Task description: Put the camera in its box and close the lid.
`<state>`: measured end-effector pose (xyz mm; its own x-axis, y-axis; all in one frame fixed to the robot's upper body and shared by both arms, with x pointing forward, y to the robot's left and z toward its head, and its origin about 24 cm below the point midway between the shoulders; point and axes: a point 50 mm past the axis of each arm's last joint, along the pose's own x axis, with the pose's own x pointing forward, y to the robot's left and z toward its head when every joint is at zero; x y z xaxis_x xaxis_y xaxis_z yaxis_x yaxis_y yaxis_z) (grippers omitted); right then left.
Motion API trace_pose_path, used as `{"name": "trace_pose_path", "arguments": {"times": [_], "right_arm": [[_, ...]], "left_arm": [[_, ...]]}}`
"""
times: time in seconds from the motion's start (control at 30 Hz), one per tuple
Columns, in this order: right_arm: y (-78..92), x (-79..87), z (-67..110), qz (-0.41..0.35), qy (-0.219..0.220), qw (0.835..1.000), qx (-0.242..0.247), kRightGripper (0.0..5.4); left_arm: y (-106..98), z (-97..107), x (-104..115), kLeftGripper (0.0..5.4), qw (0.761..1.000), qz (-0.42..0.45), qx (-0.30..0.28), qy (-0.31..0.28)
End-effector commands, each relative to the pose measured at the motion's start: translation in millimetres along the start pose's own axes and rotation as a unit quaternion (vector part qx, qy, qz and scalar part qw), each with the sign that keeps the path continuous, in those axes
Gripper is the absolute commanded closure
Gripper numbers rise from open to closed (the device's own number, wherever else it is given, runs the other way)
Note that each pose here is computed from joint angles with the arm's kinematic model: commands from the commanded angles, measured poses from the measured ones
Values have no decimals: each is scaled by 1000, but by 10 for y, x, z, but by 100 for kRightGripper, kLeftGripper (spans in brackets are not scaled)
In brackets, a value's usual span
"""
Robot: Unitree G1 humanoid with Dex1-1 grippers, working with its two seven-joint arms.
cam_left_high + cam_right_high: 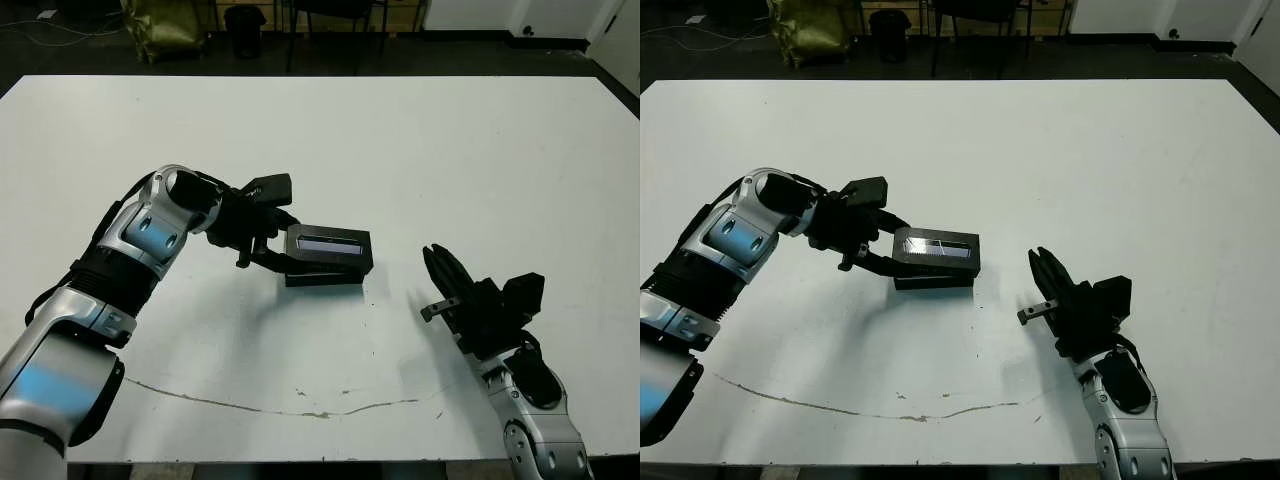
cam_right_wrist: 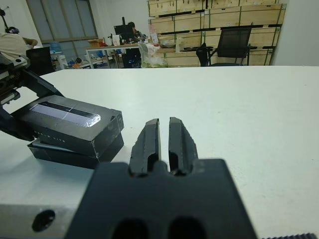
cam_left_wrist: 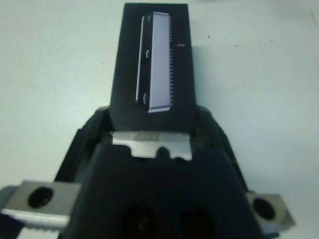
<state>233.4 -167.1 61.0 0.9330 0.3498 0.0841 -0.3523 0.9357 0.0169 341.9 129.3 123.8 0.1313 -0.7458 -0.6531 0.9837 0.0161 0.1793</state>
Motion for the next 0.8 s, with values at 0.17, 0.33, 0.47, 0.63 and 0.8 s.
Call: {"name": "trace_pose_path", "arguments": {"times": [0.17,0.33,0.47,0.63,0.8], "right_arm": [[-18,-41,-49,-1,14,1000,7,540],[-19,-42,-44,-4,17,1000,4,540],[-23,-37,-53,2,9,1000,8,540],[-20,-44,-56,-2,17,1000,6,540],[-19,-41,-55,2,15,1000,3,540]], "left_arm": [[27,-52,-21,297,1000,-7,-25,12],[28,-65,-7,297,1000,-3,-25,17],[25,-75,11,297,999,3,-20,28],[20,-69,42,297,999,3,-13,44],[16,-50,67,297,998,-4,-10,58]]}}
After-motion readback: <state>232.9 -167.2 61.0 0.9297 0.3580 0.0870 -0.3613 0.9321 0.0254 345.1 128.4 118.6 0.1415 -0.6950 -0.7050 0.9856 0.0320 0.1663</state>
